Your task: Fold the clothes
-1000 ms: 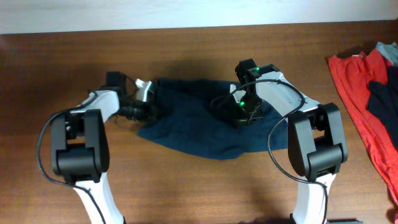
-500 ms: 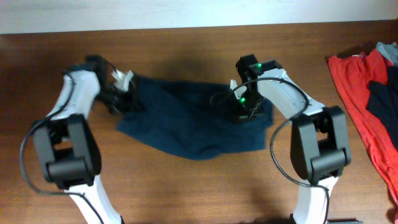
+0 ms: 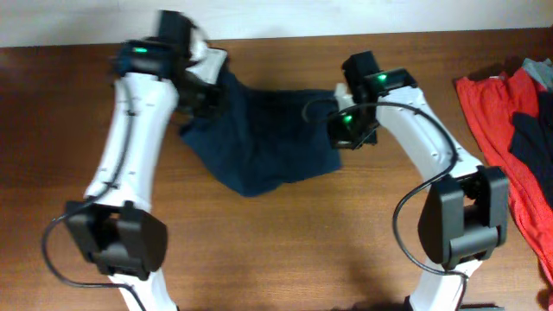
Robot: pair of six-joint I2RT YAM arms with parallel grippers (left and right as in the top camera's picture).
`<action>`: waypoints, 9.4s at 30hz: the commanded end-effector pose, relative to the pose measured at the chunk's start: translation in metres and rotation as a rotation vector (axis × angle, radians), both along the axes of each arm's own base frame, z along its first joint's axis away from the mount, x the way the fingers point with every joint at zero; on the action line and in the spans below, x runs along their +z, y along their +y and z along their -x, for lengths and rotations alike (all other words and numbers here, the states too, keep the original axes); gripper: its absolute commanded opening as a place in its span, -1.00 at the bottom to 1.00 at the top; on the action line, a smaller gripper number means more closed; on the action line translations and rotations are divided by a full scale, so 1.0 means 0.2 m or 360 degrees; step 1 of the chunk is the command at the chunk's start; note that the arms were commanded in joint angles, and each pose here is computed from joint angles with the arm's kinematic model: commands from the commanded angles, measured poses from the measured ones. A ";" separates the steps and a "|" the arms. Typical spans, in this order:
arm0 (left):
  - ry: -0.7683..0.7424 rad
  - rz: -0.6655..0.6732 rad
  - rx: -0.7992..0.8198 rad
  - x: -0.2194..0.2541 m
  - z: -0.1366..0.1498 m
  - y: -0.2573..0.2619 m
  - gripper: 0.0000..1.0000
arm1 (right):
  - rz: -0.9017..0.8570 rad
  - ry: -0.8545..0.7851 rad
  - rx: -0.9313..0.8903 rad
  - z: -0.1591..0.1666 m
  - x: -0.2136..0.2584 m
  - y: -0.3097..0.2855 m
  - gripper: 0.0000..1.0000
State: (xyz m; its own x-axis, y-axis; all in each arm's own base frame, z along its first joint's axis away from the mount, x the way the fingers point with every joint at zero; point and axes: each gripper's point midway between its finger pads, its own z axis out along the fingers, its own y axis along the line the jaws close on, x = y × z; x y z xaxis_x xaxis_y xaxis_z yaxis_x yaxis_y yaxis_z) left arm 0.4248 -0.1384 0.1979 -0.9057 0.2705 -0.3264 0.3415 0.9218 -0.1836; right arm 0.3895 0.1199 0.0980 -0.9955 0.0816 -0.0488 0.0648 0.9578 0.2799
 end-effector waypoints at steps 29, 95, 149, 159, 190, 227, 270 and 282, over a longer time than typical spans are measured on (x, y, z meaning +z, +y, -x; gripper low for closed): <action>0.0015 -0.0492 0.0380 -0.12 -0.03 0.17 -0.99 | -0.0196 0.0013 -0.0038 -0.18 -0.40 0.09 -0.85; -0.0039 -0.0796 0.0385 -0.37 0.05 -0.41 -0.99 | 0.0119 0.0208 -0.0782 0.17 -0.24 -0.64 -0.91; 0.0028 -0.0490 -0.0101 -0.49 0.41 -1.21 -0.99 | -0.0351 0.0370 -0.1179 0.35 -0.49 -0.89 -0.91; 0.0074 -0.0411 -0.0138 -0.59 0.41 -1.29 0.31 | -0.0604 0.0194 -0.1315 0.34 -0.29 -1.04 -0.91; 0.0295 0.0273 -0.0628 -0.33 -0.01 -0.79 -0.33 | -0.0177 -0.0388 0.0228 0.23 0.02 0.01 -0.83; 0.0595 0.0556 -0.0315 -0.44 -0.07 -0.70 0.74 | 0.0397 -0.0353 -0.0044 0.37 0.18 -0.28 0.74; 0.0809 0.0504 -0.0265 -0.88 0.43 -0.70 0.90 | 0.0381 -0.0418 -0.0054 0.43 0.31 -0.29 0.89; 0.0709 0.0452 -0.0305 -0.91 0.51 -0.99 -0.80 | 0.0381 -0.0417 -0.0054 0.43 0.31 -0.29 0.90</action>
